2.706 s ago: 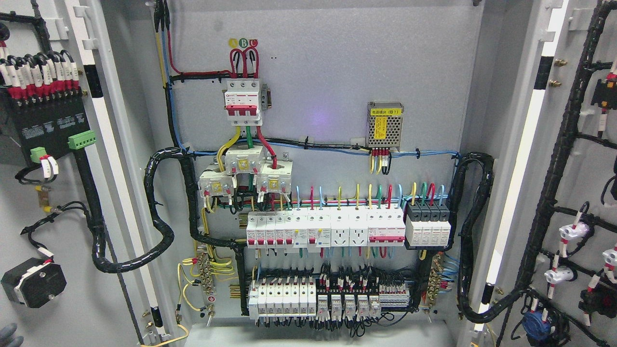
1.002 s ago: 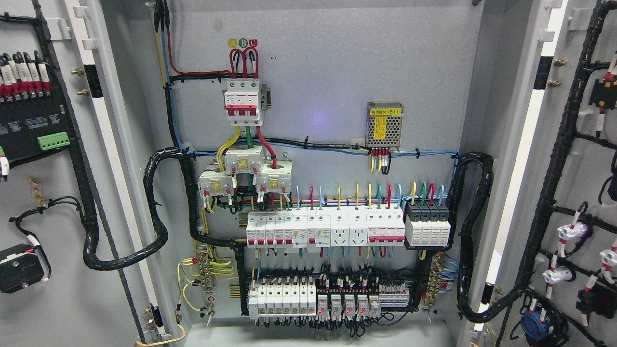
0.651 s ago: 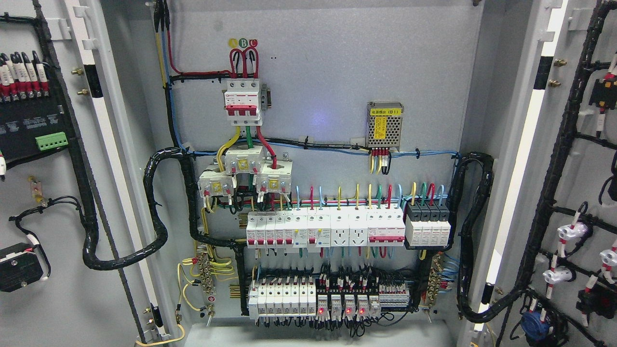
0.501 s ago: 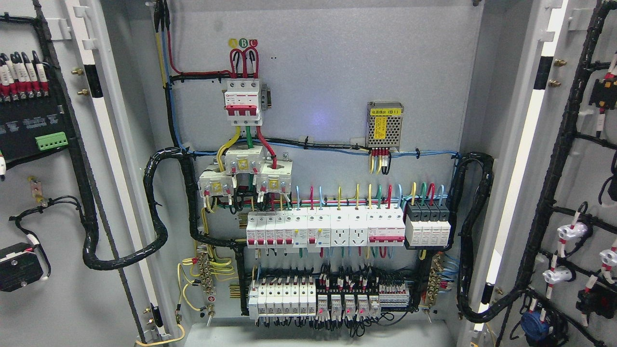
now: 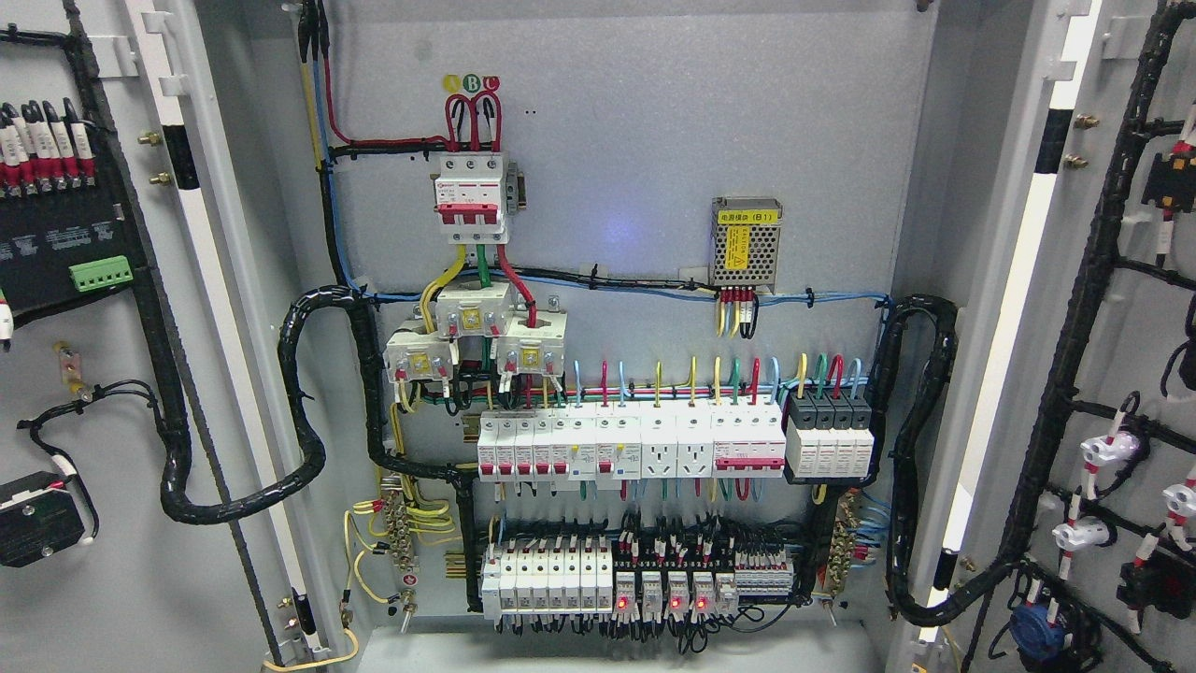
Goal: Open door with both hands
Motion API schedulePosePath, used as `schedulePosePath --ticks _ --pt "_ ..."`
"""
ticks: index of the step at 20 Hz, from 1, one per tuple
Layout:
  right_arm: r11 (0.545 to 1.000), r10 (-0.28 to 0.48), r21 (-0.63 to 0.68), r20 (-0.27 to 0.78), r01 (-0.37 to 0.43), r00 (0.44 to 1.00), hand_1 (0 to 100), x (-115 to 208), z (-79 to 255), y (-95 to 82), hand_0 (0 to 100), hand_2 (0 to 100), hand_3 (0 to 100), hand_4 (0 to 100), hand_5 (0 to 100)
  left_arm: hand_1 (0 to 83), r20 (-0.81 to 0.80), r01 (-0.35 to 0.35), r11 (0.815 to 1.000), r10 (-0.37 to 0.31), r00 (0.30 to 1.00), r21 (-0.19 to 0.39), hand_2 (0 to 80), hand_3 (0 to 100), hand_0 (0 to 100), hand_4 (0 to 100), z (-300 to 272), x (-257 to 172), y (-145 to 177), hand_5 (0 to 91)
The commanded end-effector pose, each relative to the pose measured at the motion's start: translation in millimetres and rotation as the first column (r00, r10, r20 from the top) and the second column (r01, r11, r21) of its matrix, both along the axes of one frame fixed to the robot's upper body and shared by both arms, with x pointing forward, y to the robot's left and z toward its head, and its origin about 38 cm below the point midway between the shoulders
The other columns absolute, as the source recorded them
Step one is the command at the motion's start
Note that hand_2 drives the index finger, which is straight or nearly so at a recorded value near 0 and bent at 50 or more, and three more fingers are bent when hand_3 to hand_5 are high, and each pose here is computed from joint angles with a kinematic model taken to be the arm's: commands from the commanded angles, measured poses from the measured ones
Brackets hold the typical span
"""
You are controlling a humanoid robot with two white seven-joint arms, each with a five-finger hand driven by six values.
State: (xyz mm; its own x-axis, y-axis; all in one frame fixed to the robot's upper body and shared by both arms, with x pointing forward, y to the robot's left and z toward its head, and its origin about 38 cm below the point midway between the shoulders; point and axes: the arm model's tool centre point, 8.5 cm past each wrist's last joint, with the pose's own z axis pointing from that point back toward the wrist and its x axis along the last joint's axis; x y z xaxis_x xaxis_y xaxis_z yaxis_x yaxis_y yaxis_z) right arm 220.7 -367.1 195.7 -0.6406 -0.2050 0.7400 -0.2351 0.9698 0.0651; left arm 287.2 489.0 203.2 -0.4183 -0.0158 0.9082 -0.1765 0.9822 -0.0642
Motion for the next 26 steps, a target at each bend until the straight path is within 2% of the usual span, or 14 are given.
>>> schedulePosePath --ticks 1,7,11,18,20,23,26 --pt "0.997 0.069 0.030 -0.038 -0.068 0.997 0 5 -13 21.2 19 0 0 0 0 0.0 0.042 0.086 0.996 -0.086 0.995 0.012 0.0 0 0 0 15 -8 -29 0.0" --pt "0.991 0.123 0.062 -0.109 -0.117 0.986 0 10 -39 38.2 19 0 0 0 0 0.0 0.023 0.134 0.991 -0.134 0.991 0.014 0.0 0 0 0 11 -23 -47 0.0" --pt "0.988 0.145 0.081 -0.165 -0.134 0.976 0 11 -59 44.2 19 0 0 0 0 0.0 -0.030 0.163 0.986 -0.164 0.986 -0.031 0.0 0 0 0 -13 -31 -63 0.0" --pt "0.978 0.201 0.122 -0.299 -0.172 0.933 0 8 -104 59.2 19 0 0 0 0 0.0 -0.125 0.221 0.975 -0.224 0.967 -0.037 0.0 0 0 0 -56 -42 -100 0.0" --pt "0.977 0.210 0.102 -0.371 -0.185 0.905 0 5 -128 66.4 19 0 0 0 0 0.0 -0.155 0.237 0.970 -0.243 0.958 -0.053 0.0 0 0 0 -70 -47 -113 0.0" --pt "0.975 0.187 -0.004 -0.513 -0.220 0.838 0 -5 -174 74.1 19 0 0 0 0 0.0 -0.228 0.248 0.966 -0.257 0.939 -0.066 0.0 0 0 0 -101 -61 -131 0.0" --pt "0.974 0.178 0.000 -0.620 -0.227 0.764 0 -19 -215 77.2 19 0 0 0 0 0.0 -0.316 0.226 0.967 -0.252 0.915 -0.119 0.0 0 0 0 -141 -74 -142 0.0"
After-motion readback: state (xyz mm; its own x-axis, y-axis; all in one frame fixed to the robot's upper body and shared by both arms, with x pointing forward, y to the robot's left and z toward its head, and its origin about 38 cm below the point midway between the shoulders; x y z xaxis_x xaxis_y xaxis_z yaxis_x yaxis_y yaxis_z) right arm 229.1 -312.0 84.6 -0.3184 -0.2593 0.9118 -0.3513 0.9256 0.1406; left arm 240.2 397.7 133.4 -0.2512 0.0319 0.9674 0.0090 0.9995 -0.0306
